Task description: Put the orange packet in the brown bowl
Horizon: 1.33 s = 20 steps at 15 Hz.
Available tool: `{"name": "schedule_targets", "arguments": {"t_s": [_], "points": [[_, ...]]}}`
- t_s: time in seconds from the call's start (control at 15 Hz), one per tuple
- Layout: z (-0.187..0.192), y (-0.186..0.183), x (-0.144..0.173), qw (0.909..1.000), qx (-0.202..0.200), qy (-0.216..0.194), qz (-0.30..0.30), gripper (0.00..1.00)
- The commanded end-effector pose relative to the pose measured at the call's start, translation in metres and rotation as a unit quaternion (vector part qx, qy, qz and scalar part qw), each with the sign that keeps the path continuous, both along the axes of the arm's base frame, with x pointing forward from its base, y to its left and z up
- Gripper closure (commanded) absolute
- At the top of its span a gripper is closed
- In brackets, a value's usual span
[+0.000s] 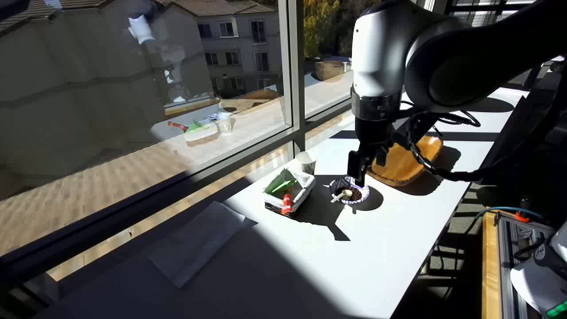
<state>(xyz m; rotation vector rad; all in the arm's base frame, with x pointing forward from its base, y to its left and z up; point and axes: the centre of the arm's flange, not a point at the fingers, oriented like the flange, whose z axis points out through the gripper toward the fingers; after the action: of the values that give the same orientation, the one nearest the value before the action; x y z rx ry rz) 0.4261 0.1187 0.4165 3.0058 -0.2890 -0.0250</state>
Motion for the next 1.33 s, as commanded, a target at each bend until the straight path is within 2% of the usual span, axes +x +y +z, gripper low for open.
{"name": "schedule_targets", "arguments": {"t_s": [0.0,0.67,0.73,0.8,1.07,1.27], "points": [[0.0,0.0,0.0,1.0,0.0,0.0,0.0,0.0],[0.0,0.0,0.0,1.0,0.0,0.0,0.0,0.0],[0.001,-0.004,0.009,0.9995,0.007,0.003,-0.029,0.0],[-0.001,-0.014,0.021,0.9982,0.033,-0.014,-0.048,0.0],[-0.004,-0.054,0.064,0.9852,0.095,-0.03,-0.14,0.0],[-0.014,-0.076,0.106,0.9678,0.145,-0.039,-0.202,0.0]]}}
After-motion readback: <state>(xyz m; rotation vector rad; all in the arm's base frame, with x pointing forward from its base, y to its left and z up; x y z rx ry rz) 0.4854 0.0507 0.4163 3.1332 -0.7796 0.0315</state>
